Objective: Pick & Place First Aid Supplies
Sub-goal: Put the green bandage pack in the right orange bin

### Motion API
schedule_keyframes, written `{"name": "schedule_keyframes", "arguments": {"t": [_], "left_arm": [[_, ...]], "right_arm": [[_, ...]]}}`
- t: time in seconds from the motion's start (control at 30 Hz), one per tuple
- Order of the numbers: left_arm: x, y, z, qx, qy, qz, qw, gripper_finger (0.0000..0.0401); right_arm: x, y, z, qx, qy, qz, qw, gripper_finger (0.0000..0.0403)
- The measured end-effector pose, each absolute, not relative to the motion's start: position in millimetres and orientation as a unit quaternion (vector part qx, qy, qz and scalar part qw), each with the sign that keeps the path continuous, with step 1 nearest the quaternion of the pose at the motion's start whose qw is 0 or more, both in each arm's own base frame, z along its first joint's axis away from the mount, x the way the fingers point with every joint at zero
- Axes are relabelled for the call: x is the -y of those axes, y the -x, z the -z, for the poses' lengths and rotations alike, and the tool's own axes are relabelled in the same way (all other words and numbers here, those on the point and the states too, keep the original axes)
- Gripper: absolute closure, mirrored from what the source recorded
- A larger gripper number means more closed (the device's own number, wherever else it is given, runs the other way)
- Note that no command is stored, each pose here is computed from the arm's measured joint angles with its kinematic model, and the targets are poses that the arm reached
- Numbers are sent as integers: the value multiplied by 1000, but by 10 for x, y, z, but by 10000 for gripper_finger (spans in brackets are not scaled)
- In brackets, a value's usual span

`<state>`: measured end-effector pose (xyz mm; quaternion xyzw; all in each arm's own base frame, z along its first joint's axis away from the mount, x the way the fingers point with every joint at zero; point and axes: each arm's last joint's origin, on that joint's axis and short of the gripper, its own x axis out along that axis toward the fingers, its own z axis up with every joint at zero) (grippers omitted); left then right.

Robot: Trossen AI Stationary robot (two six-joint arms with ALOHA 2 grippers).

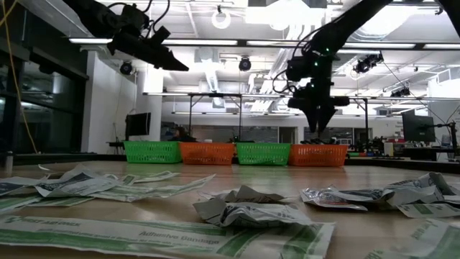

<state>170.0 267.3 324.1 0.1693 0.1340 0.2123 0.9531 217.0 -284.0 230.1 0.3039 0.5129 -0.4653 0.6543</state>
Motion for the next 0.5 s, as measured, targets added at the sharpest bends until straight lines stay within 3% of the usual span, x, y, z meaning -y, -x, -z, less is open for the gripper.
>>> {"name": "schedule_keyframes", "arguments": {"t": [0.17, 0.3, 0.5], "left_arm": [[-2631, -1707, -3248, -118, -163, -159, 967, 229], [-2488, -1720, -3199, -135, -110, -92, 981, 229], [-2120, -1823, -3068, -231, -44, -39, 971, 229]], "right_arm": [[2769, -2273, -2424, -527, -265, 467, 659, 260], [2609, -2383, -2692, -529, -237, 395, 713, 260], [2260, -2440, -3091, -500, -181, 331, 780, 260]]}}
